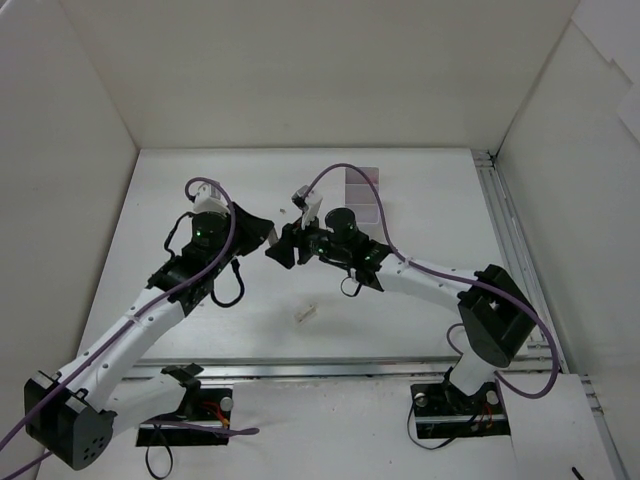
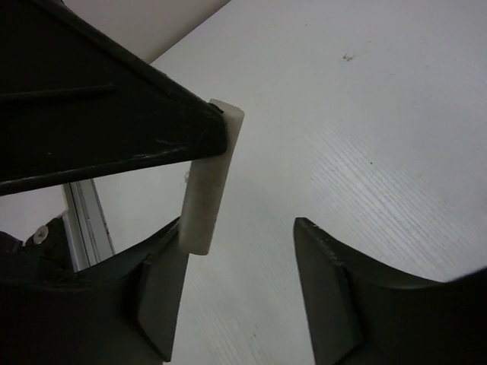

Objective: Sort the stationery into containers
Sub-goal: Place the stationery in the storage box.

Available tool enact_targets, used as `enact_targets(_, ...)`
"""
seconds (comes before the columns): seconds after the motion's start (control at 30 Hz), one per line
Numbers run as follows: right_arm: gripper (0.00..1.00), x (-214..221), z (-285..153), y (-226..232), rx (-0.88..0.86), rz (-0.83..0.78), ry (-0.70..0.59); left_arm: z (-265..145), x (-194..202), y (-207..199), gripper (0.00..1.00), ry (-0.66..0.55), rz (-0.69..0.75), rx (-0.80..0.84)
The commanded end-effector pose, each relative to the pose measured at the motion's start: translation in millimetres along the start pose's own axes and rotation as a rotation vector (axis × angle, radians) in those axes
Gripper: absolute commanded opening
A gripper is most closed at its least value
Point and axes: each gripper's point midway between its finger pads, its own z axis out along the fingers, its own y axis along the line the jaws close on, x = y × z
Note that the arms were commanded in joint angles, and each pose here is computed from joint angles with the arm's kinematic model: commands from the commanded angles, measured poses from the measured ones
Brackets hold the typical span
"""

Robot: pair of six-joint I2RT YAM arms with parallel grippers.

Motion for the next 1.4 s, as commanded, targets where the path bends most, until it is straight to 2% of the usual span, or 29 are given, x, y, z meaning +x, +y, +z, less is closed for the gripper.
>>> enact_targets(0.0, 0.5, -60, 0, 23, -0.038, -0.101, -0.178, -7, -16, -25, 0.0, -0.065, -0.018, 0.091)
enact_targets(0.1, 0.43, -60, 1, 29, -0.053, -0.111, -0.179, -8, -15, -21, 0.0, -0.07, -0.015, 0.083)
enact_targets(0.37, 0.42, -72, -1, 33, -0.061, -0.118, -0.208, -10, -10, -17, 0.0, -0.056, -0.01, 0.083)
enact_targets(0.4, 0.33, -74, -2, 33, -0.055, -0.12, -0.216, -11, -10, -17, 0.0, -0.057, -0.011, 0.084)
enact_targets(0.47, 0.24, -76, -3, 29, -0.031, -0.119, -0.225, -12, -10, -15, 0.0, -0.061, -0.011, 0.082)
enact_targets(0.5, 0.14, -78, -4, 29, -0.028, -0.124, -0.229, -13, -11, -16, 0.0, -0.064, -0.008, 0.084)
enact_targets(0.6, 0.01, -77, -7, 26, -0.011, -0.12, -0.232, -13, -12, -14, 0.0, -0.068, -0.004, 0.079)
enact_targets(0.8, 0.0, -75, -14, 17, 0.036, -0.138, -0.238, -11, -12, -17, 0.0, -0.054, 0.019, 0.074)
enact_targets(0.83, 0.0, -75, -15, 15, 0.043, -0.141, -0.238, -12, -13, -19, 0.07, -0.053, 0.027, 0.075)
enact_targets(0.9, 0.0, -73, -17, 7, 0.058, -0.14, -0.229, -11, -14, -20, 0.3, -0.05, 0.046, 0.074)
enact_targets(0.93, 0.0, -72, -19, 1, 0.061, -0.143, -0.22, -12, -15, -21, 0.36, -0.049, 0.051, 0.073)
enact_targets(0.97, 0.0, -66, -22, -10, 0.048, -0.166, -0.182, -11, -15, -20, 0.48, -0.046, 0.062, 0.069)
enact_targets(1.0, 0.0, -71, -25, -14, 0.033, -0.198, -0.162, -11, -15, -20, 0.62, -0.042, 0.068, 0.063)
enact_targets(1.03, 0.0, -64, -27, -17, 0.003, -0.225, -0.103, -11, -15, -20, 0.9, -0.038, 0.073, 0.057)
enact_targets(1.07, 0.0, -38, -35, -43, 0.043, -0.279, 0.048, -11, -14, -18, 1.0, -0.034, 0.077, 0.05)
enact_targets(1.1, 0.0, -51, -38, -44, 0.036, -0.348, 0.082, -11, -14, -16, 1.0, -0.033, 0.084, 0.039)
enact_targets(1.17, 0.0, -20, -62, -85, 0.158, -0.421, 0.308, -13, -15, -13, 1.0, -0.034, 0.093, 0.021)
enact_targets(1.27, 0.0, -15, -84, -138, 0.369, -0.522, 0.441, -15, -20, -3, 1.0, -0.052, 0.11, -0.022)
enact_targets(1.37, 0.0, -13, -107, -180, 0.515, -0.552, 0.512, -18, -26, 11, 1.0, -0.071, 0.114, -0.071)
